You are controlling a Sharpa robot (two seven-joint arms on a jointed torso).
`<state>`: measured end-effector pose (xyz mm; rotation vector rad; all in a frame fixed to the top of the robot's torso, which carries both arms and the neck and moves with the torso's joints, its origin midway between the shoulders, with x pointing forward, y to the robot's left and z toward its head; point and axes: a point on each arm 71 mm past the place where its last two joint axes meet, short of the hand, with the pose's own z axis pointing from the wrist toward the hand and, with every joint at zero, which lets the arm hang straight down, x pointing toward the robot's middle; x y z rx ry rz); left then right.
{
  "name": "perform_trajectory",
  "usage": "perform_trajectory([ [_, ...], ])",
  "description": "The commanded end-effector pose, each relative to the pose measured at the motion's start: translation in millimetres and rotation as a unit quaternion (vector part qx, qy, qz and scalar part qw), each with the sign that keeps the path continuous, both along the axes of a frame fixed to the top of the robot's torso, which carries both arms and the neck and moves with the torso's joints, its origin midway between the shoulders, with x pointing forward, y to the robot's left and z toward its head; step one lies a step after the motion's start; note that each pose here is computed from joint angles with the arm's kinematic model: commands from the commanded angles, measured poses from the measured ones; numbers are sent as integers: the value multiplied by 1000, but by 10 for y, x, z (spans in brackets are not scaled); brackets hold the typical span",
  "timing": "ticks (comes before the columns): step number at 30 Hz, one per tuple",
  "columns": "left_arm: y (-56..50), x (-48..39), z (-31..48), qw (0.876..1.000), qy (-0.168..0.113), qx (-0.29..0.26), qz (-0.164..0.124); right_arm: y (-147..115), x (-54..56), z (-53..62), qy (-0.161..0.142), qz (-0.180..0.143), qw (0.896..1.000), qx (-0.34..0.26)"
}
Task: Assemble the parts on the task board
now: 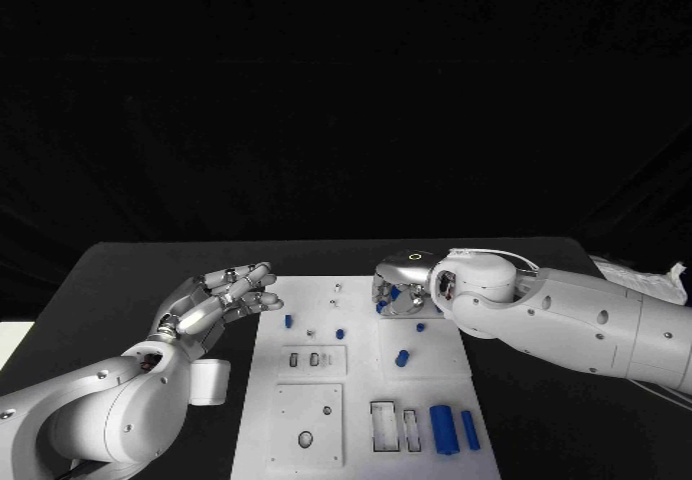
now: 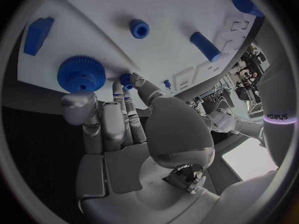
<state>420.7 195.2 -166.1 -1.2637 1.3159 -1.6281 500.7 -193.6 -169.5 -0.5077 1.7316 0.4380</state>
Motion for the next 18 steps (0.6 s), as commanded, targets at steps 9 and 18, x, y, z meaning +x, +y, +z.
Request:
perform_trajectory([
  [9,-14,-3,14,1000,-2,-6,-9,4,-4,-18,-2,2,1000,-15],
  [18,-12,1,12,1000,-1,-6,-9,55,-49,109,-59,19,998,30],
])
